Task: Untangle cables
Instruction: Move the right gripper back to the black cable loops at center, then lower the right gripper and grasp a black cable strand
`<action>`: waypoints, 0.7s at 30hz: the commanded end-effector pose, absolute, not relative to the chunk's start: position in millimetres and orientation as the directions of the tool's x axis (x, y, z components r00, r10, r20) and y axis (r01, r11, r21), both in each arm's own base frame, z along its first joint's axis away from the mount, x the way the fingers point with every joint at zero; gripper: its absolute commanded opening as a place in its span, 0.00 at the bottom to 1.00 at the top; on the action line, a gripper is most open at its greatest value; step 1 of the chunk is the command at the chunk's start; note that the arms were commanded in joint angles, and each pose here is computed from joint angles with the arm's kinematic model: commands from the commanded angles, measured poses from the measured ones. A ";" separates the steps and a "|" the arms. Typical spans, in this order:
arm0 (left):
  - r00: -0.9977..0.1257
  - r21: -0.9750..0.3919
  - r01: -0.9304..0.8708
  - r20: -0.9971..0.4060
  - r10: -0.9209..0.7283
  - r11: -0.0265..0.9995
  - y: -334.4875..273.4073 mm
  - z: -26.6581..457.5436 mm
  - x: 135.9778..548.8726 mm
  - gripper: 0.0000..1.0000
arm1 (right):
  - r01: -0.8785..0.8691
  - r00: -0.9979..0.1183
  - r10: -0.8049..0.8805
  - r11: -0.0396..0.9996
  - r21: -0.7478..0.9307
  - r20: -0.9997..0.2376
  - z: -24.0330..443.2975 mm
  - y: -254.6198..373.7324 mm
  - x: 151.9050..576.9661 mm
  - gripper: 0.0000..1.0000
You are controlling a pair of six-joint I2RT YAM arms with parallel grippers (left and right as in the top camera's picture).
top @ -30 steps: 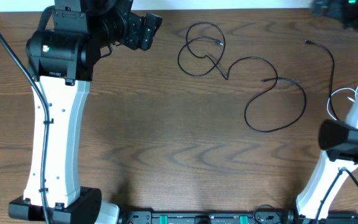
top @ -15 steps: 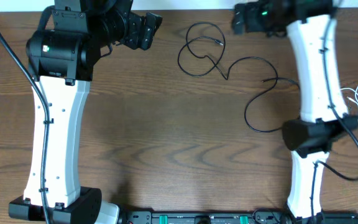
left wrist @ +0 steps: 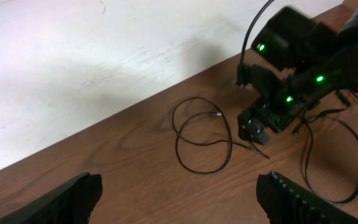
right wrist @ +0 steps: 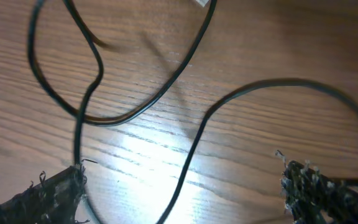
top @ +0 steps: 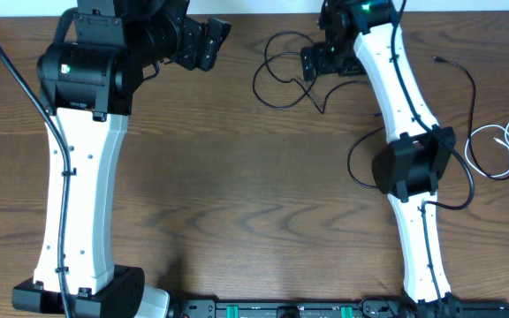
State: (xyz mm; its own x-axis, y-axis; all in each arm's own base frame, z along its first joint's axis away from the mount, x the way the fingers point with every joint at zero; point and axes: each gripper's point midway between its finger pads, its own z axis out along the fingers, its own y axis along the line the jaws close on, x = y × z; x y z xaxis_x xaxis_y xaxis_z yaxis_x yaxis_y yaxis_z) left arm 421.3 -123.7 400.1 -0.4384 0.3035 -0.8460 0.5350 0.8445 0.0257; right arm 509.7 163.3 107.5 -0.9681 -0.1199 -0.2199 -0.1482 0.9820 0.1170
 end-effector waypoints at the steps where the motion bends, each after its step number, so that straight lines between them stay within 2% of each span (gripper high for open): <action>1: -0.431 0.040 0.535 -0.846 0.314 0.844 -123.4 401.2 419.3 0.84 | -0.154 -0.974 -0.127 0.979 0.135 -0.190 94.3 175.1 505.3 0.99; 12: -0.431 0.039 0.536 -0.846 0.313 0.843 -123.5 401.2 419.2 0.84 | -0.130 -0.970 -0.095 0.980 0.149 -0.222 95.4 185.3 512.2 0.99; 21: -0.431 0.039 0.536 -0.846 0.313 0.843 -123.5 401.3 419.3 0.84 | -0.025 -0.975 -0.025 1.000 -0.004 -0.222 90.9 166.3 509.5 0.98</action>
